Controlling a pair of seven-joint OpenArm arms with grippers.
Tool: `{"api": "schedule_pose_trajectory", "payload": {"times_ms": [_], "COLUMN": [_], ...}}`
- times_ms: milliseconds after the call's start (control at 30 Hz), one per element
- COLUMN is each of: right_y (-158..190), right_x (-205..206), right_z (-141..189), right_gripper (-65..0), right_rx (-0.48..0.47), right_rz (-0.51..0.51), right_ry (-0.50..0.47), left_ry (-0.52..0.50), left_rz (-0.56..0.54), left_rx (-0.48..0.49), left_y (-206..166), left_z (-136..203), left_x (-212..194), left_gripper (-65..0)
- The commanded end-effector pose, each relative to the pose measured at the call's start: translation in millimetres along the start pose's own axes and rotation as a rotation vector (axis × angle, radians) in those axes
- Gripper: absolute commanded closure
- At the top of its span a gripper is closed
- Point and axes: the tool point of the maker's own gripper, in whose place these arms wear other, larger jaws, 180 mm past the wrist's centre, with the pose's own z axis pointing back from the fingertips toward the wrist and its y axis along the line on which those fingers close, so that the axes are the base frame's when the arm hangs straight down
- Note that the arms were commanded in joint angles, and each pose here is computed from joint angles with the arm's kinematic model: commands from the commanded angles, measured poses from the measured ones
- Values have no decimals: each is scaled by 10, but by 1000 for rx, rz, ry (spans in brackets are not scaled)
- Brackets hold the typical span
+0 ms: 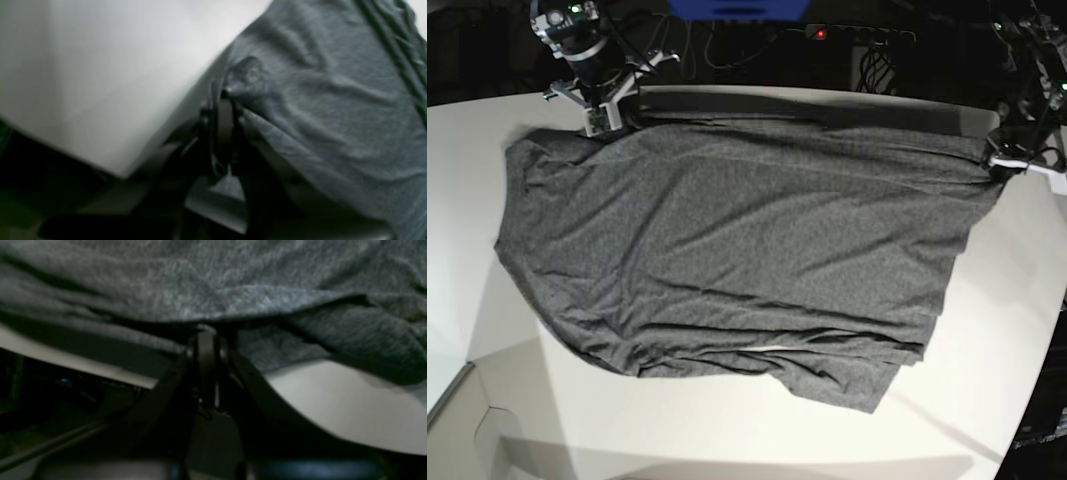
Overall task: Layout the t-shirt on the table in an organized manner, then fold the t-shirt properly
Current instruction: 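Lift the held edge with both grippers and fold it over the shirt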
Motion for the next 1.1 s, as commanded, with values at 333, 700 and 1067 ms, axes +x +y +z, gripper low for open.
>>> {"api": "schedule_pose_trajectory", "payload": {"times_ms": [333,700,1067], "right_y": [104,137,142], "right_x": [59,248,-21], "right_z": [164,462,400], "right_gripper": [0,0,0], "right_rx": [8,9,13], "right_rz": [-57,-122,-177], "right_ry": [-168,-387,-334], "left_ry": [-24,-2,-30], "left_rz": [-17,-23,-9], "left_rx": [8,24,64], "left_y": [36,109,273], "left_z": [39,75,172], "left_x": [88,7,87], "left_gripper": [0,0,0]}}
